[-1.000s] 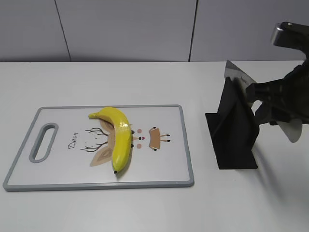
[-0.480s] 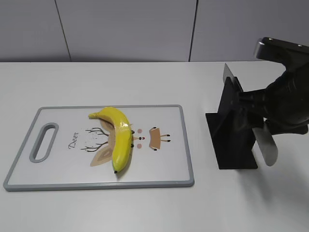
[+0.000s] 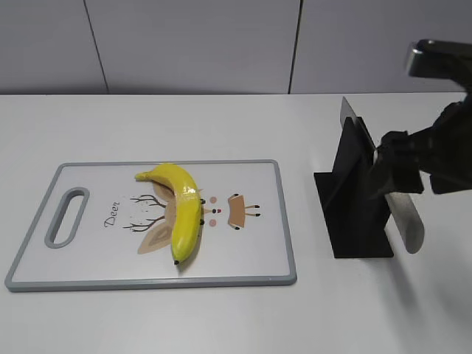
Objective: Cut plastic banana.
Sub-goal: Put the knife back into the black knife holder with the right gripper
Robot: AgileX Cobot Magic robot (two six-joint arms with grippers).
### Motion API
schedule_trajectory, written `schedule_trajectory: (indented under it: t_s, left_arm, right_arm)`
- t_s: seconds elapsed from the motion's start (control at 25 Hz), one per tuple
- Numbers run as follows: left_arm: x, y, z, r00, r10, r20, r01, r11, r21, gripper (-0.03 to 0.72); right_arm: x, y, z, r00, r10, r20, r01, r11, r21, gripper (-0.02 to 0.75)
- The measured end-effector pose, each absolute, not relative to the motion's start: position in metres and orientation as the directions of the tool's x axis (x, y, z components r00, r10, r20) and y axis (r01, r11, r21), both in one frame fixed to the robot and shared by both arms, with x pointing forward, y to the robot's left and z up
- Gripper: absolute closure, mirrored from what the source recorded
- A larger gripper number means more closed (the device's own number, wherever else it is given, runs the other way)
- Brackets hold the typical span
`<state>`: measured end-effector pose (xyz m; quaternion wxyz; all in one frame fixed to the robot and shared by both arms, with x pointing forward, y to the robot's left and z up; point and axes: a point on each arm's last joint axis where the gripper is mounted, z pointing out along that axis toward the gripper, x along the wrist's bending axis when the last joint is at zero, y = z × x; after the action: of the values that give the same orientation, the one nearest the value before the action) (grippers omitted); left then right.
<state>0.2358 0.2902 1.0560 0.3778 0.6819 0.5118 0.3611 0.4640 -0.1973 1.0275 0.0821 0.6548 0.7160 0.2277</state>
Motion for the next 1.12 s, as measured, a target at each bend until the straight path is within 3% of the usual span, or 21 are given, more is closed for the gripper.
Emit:
schedule_trajectory:
  t_s: [0.2,0.4,0.52,0.64,0.84,1.12]
  left_arm:
    - [0.236,0.29,1.056,0.215,0.971,0.106,0.425,-0.191,0.885,0.189]
    - [0.236,0.29,1.056,0.215,0.971,0.106,0.425,-0.191,0.885,0.19]
    - [0.236,0.29,1.056,0.216,0.971,0.105,0.424,-0.19,0.885,0.193]
    - [0.236,0.29,1.056,0.216,0.971,0.105,0.424,-0.19,0.885,0.204]
    - [0.236,0.29,1.056,0.216,0.971,0.105,0.424,-0.19,0.885,0.207]
    - [0.236,0.29,1.056,0.216,0.971,0.105,0.424,-0.19,0.885,0.207]
  right_arm:
    - [0.432,-0.211,1.063,-0.284,0.951,0.118,0.822,0.179,0.54,0.076]
    - [0.356,-0.243,1.034,-0.383,0.921,0.066,0.742,0.265,0.615,0.08]
    - [0.319,-0.259,1.025,-0.417,0.908,0.051,0.609,0.237,0.756,0.087]
    - [0.297,-0.269,1.04,-0.432,0.902,0.03,0.432,0.177,0.884,0.116]
    - [0.279,-0.276,1.046,-0.438,0.899,0.018,0.34,0.147,0.929,0.153]
    - [0.265,-0.279,1.054,-0.463,0.886,0.034,0.341,0.142,0.929,0.156]
